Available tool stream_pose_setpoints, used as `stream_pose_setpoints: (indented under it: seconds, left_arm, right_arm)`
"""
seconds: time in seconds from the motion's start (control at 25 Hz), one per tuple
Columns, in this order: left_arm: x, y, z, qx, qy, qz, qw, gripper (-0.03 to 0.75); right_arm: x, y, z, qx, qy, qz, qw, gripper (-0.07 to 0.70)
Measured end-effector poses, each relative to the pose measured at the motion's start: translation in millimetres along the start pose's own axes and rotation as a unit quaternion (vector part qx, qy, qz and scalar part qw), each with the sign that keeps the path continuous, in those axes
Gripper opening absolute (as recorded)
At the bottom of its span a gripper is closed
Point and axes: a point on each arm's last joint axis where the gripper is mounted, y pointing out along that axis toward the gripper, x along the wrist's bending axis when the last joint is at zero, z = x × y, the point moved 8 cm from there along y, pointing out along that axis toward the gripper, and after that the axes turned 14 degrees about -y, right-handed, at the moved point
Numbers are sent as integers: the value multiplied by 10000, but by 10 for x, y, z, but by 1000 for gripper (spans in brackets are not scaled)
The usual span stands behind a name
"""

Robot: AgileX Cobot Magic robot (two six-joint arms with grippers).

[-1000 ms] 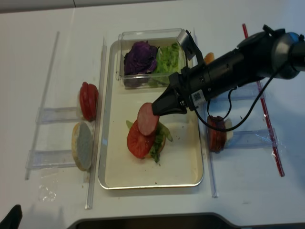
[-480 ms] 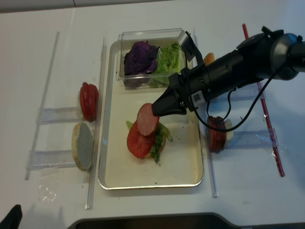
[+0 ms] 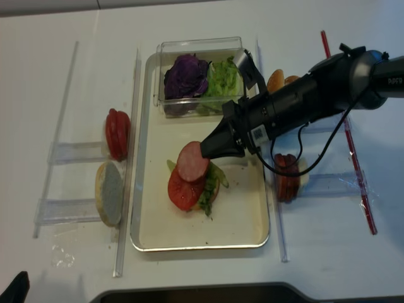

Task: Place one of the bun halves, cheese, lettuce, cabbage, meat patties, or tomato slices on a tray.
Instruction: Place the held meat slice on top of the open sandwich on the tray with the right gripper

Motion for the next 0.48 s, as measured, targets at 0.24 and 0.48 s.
stream_pose_setpoints:
  seconds: [0.24, 0.48]
  left_arm:
    - [0, 0, 0, 0, 0, 0, 10000, 480]
    - [0, 0, 0, 0, 0, 0, 10000, 480]
  right_arm:
    - [-15, 9, 32, 73, 177, -19, 9998, 81]
    - [1, 12, 88, 251, 262, -47, 9993, 81]
